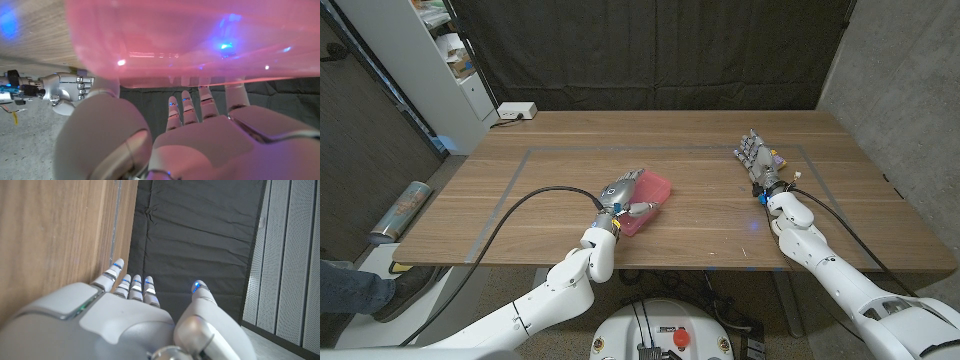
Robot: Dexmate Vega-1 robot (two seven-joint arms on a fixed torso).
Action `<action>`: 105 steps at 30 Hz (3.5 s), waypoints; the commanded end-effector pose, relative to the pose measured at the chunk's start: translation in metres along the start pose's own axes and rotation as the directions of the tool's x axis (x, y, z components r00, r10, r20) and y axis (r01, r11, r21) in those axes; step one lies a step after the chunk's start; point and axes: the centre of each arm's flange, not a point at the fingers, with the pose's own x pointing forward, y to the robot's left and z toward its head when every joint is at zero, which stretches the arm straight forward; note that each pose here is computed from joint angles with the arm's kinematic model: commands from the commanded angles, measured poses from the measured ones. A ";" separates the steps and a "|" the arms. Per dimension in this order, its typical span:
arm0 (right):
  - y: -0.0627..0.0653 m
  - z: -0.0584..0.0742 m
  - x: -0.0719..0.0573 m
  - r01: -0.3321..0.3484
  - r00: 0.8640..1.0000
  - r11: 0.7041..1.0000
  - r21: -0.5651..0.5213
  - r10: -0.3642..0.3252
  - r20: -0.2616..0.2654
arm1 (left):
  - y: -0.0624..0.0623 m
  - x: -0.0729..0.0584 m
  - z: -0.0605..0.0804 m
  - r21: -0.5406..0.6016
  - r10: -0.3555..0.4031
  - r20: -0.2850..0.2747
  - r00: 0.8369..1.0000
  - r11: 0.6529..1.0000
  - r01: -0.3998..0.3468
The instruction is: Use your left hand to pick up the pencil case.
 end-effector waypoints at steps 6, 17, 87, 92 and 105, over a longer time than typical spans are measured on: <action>0.001 0.005 0.000 -0.007 1.000 1.000 -0.004 0.007 0.005 | 0.008 -0.001 0.003 -0.011 0.033 0.011 0.999 0.999 -0.033; 0.001 0.007 -0.003 -0.005 1.000 1.000 -0.006 0.005 0.010 | 0.012 -0.002 0.005 -0.022 0.043 0.021 0.999 0.999 -0.043; 0.004 0.023 0.008 -0.012 1.000 1.000 -0.021 0.013 0.027 | 0.094 0.006 0.029 0.036 0.148 0.121 0.981 0.987 -0.154; 0.004 0.024 0.007 -0.010 1.000 1.000 -0.024 0.011 0.028 | 0.103 0.006 0.031 0.037 0.169 0.129 0.977 0.984 -0.175; 0.004 0.025 0.005 -0.006 0.999 1.000 -0.023 0.007 0.032 | 0.121 0.001 0.037 0.048 0.222 0.141 0.965 0.972 -0.230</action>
